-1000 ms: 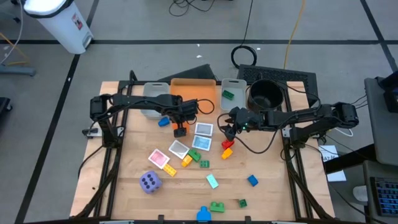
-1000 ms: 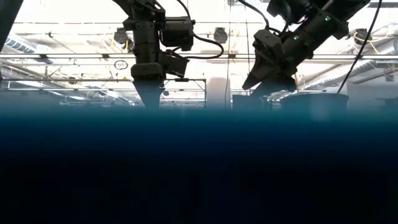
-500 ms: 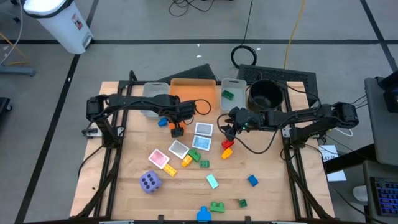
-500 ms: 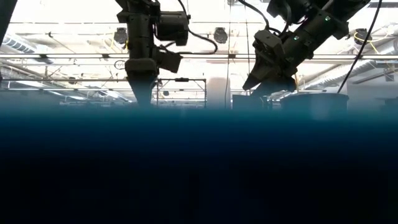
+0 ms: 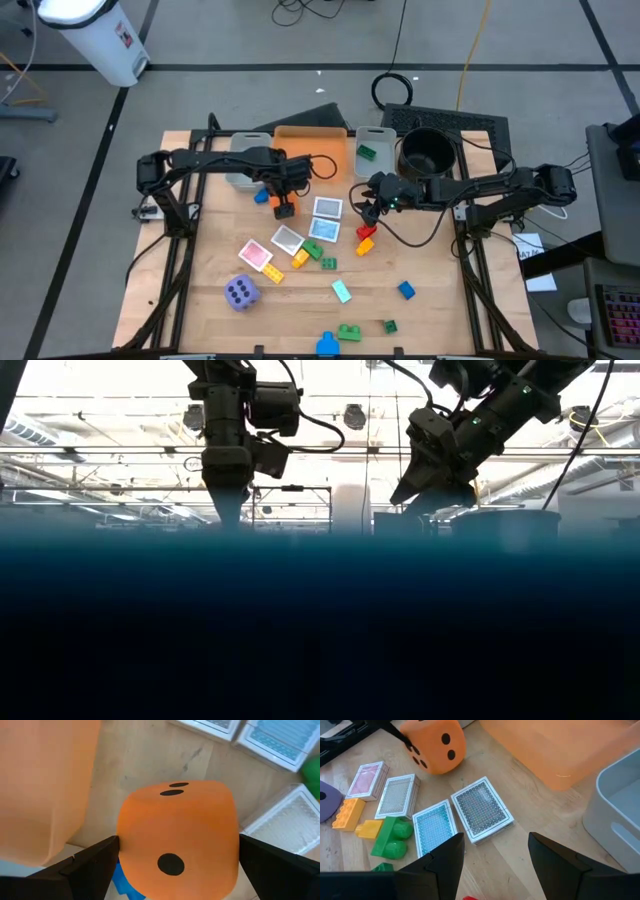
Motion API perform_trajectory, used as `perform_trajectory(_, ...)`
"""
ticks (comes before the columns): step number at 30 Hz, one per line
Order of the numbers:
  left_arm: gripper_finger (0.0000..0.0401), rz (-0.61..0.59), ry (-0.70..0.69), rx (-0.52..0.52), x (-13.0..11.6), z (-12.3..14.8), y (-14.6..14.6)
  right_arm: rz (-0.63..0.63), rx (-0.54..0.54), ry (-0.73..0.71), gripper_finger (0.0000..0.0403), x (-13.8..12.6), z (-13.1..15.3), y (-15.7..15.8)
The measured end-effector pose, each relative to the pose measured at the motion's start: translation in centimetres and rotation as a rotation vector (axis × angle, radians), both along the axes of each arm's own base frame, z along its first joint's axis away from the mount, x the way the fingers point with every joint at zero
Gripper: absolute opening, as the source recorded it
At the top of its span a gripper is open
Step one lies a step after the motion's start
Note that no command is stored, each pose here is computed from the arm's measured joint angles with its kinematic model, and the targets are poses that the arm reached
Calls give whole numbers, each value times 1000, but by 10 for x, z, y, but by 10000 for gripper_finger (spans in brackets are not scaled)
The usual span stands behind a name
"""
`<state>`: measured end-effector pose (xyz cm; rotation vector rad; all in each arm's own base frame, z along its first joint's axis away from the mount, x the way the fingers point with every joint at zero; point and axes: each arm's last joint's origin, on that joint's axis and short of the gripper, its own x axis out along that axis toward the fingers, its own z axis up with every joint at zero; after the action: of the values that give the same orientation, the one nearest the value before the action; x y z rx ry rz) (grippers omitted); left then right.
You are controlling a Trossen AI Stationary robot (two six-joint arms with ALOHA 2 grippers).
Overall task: Pick & Place Toys
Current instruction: Put the orange dice into the orange bin
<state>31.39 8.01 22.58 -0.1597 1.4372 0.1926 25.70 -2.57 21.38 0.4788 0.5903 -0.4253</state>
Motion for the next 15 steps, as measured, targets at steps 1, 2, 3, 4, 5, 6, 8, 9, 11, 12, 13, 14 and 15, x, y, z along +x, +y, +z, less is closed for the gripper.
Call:
perform_trajectory(1, 397, 0, 0, 1, 0, 0, 1, 0, 0, 0, 210, 0, 0, 0)
perform_trajectory(2, 397, -2, 0, 2, 0, 0, 1, 0, 0, 0, 210, 0, 0, 0)
perform_trajectory(3, 397, -5, -2, 3, 0, 0, 2, 0, 0, 0, 210, 0, 0, 0)
perform_trajectory(4, 397, -9, -2, 3, 0, 0, 3, 0, 0, 0, 210, 0, 0, 0)
perform_trajectory(5, 397, -13, -2, 4, 0, 0, 3, 0, 0, 0, 210, 0, 0, 0)
perform_trajectory(6, 397, -14, 0, 4, -1, 1, 2, 0, 0, 0, 210, 0, 0, 0)
perform_trajectory(8, 397, -19, 8, 2, -1, 4, 2, 0, 0, 0, 210, 0, 0, 0)
perform_trajectory(9, 397, -26, 8, 3, 0, 7, 3, -1, 0, 0, 210, 0, 0, 0)
perform_trajectory(11, 397, -44, -5, 18, 2, 17, 3, 0, 0, 0, 210, 0, 0, 0)
perform_trajectory(12, 397, -50, -14, 35, 4, 25, 4, 0, 0, 0, 210, 0, 0, 0)
perform_trajectory(13, 397, -55, -26, 58, 6, 33, 5, 0, 0, 0, 210, 0, 0, 0)
perform_trajectory(14, 397, -62, -40, 86, 8, 42, 6, 0, -1, 0, 210, 0, 0, 0)
perform_trajectory(15, 397, -70, -59, 117, 10, 52, 8, 0, -1, 0, 210, 0, 0, 0)
